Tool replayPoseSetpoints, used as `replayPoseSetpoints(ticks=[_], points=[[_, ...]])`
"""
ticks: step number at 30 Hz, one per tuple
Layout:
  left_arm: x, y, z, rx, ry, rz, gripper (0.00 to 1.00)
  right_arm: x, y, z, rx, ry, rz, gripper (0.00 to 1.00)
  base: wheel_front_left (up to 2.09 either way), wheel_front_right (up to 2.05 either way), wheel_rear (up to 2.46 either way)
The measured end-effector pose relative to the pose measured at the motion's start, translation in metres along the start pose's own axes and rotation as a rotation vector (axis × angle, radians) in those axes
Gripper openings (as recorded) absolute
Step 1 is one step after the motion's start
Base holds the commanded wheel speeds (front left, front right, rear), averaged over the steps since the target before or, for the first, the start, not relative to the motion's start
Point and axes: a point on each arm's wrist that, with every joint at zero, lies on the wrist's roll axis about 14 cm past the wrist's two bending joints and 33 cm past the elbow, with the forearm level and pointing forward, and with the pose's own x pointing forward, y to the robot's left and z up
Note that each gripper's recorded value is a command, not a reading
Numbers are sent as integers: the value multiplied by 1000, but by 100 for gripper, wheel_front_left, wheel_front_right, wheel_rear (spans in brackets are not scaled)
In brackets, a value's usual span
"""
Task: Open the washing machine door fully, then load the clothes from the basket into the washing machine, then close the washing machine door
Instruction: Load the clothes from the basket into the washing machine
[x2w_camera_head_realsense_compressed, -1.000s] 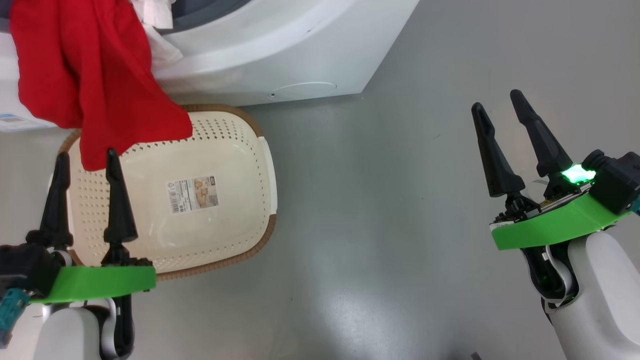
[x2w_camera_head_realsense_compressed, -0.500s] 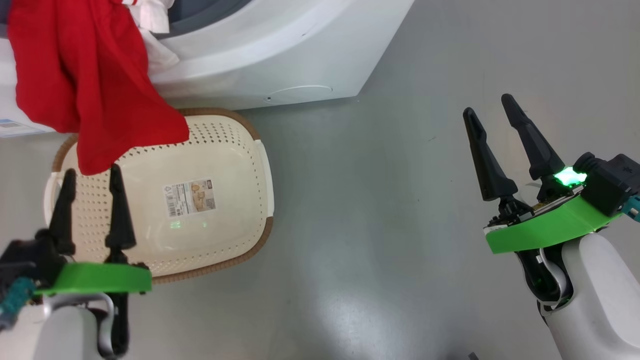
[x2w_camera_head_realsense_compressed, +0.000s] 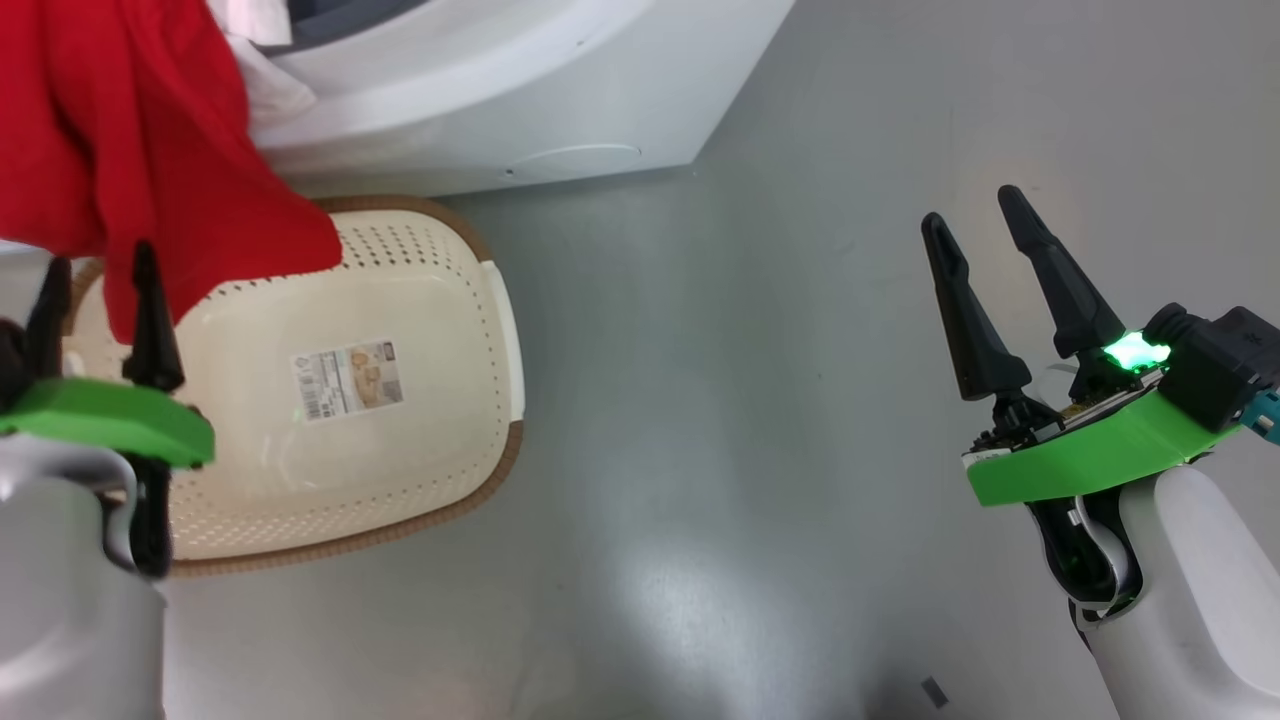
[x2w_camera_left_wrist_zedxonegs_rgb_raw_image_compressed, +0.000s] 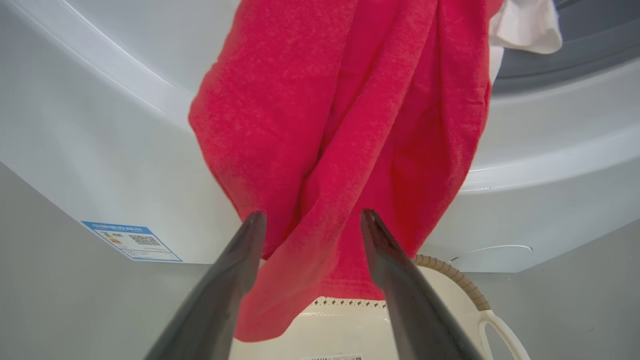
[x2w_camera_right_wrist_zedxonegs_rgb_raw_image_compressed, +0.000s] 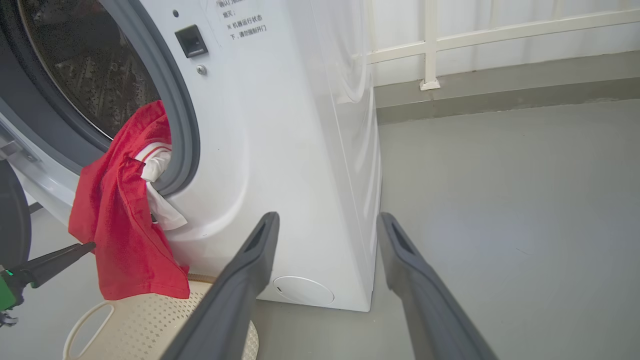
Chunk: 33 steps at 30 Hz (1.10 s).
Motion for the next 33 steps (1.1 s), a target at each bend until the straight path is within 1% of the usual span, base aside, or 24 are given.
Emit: replayPoseSetpoints(ticks=[11, 18, 26, 27, 28, 29, 30, 33], points=[[33, 0, -19, 28, 90, -19, 100, 2, -11, -7, -2, 12, -30, 100, 0, 0, 0], [48, -15, -24, 36, 116, -62, 100, 3, -15, -14, -4, 24, -40, 100, 0, 0, 0], [62, -22, -22, 47, 131, -83, 100, 5, -16, -19, -3, 33, -40, 100, 0, 0, 0], [63, -22, -23, 44, 134, -82, 78, 5, -17, -19, -4, 34, -40, 100, 0, 0, 0], [64, -22, -23, 40, 136, -81, 47, 4, -17, -20, -4, 35, -41, 100, 0, 0, 0], [64, -23, -24, 40, 139, -82, 31, 4, -17, -20, -5, 35, -42, 100, 0, 0, 0], [64, -23, -24, 40, 140, -82, 0, 4, -18, -20, -5, 35, -43, 100, 0, 0, 0], [66, -22, -20, 39, 131, -81, 0, 4, -18, -19, -5, 34, -44, 100, 0, 0, 0]])
